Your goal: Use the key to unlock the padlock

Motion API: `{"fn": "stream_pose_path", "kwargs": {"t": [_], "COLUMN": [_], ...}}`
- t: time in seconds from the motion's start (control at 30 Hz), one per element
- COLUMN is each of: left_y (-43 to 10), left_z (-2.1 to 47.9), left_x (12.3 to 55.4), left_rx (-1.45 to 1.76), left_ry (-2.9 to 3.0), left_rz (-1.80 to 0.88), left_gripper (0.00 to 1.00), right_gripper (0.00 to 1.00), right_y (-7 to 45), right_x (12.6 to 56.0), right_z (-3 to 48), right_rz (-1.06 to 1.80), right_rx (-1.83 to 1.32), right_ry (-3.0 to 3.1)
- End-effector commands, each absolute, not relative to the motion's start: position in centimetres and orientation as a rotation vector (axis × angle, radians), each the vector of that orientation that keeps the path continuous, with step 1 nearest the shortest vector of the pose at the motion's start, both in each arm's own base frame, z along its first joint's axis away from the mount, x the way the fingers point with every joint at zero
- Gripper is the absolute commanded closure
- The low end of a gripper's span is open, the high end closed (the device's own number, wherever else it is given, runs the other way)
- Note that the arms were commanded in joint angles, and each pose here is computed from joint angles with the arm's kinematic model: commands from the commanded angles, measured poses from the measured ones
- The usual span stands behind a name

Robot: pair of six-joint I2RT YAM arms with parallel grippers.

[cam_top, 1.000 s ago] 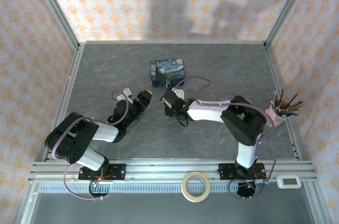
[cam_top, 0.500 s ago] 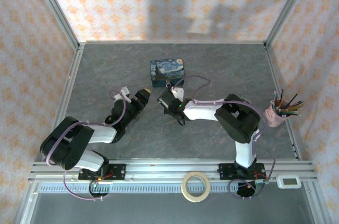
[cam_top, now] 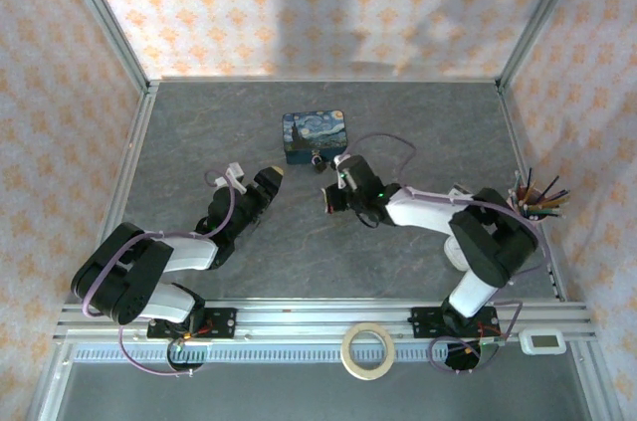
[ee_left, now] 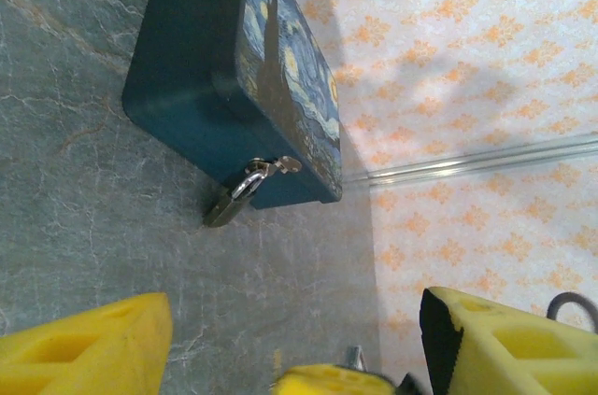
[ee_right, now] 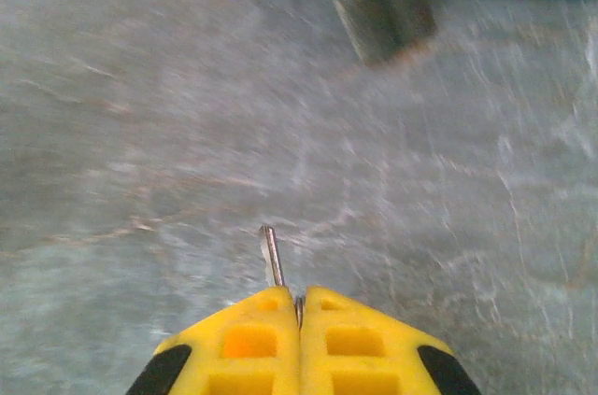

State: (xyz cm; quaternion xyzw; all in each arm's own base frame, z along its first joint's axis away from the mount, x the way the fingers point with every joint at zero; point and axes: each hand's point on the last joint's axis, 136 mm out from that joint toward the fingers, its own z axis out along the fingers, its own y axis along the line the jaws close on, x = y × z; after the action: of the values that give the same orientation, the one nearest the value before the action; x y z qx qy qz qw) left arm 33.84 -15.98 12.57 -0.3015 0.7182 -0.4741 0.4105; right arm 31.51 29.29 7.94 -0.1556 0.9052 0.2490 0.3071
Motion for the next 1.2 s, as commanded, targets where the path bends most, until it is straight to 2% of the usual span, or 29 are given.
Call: {"fn": "stream_pose_path", "kwargs": {"t": [0.0, 0.23, 0.43, 0.53, 0.7, 0.9, 1.0, 1.17], "left_y": [-17.2, -20.2, -22.0, -22.5, -22.2, -22.4, -22.5, -22.3], "left_z": [13.8, 14.4, 15.9, 16.4, 14.8, 14.1, 14.1, 14.0], "left_x": [33.8, 33.6, 33.4, 33.3, 33.7, 34.1, 34.0, 34.0], "left_rx": [-0.711, -0.643, -0.552, -0.529, -0.607, -0.636, -0.636, -0.641], "left_ry": [1.790, 1.778, 1.715, 1.699, 1.767, 1.808, 1.810, 1.807], "left_rz": [-1.263, -1.405, -1.531, -1.554, -1.497, -1.455, -1.450, -1.439], "left_gripper": [0.32, 0.35, 0.47, 0.49, 0.47, 0.49, 0.59, 0.89], "right_gripper": [1.00, 1.00, 1.00, 1.00, 1.00, 1.00, 1.00, 1.00], "right_y": [31.5, 33.3, 34.5, 34.2, 33.3, 34.1, 34.4, 34.4], "right_x": [29.8, 28.0, 27.5, 28.5, 30.2, 30.8, 30.9, 30.7], "right_z": [10.6, 12.6, 14.9, 15.0, 14.9, 15.3, 15.5, 15.8], "right_rz": [0.881, 1.084, 1.221, 1.165, 0.849, 0.803, 0.820, 0.825], "right_rx": [-0.629, -0.718, -0.712, -0.650, -0.598, -0.593, -0.596, -0.605], "right_ry": [2.286, 2.231, 2.166, 2.183, 2.181, 2.156, 2.150, 2.138]}}
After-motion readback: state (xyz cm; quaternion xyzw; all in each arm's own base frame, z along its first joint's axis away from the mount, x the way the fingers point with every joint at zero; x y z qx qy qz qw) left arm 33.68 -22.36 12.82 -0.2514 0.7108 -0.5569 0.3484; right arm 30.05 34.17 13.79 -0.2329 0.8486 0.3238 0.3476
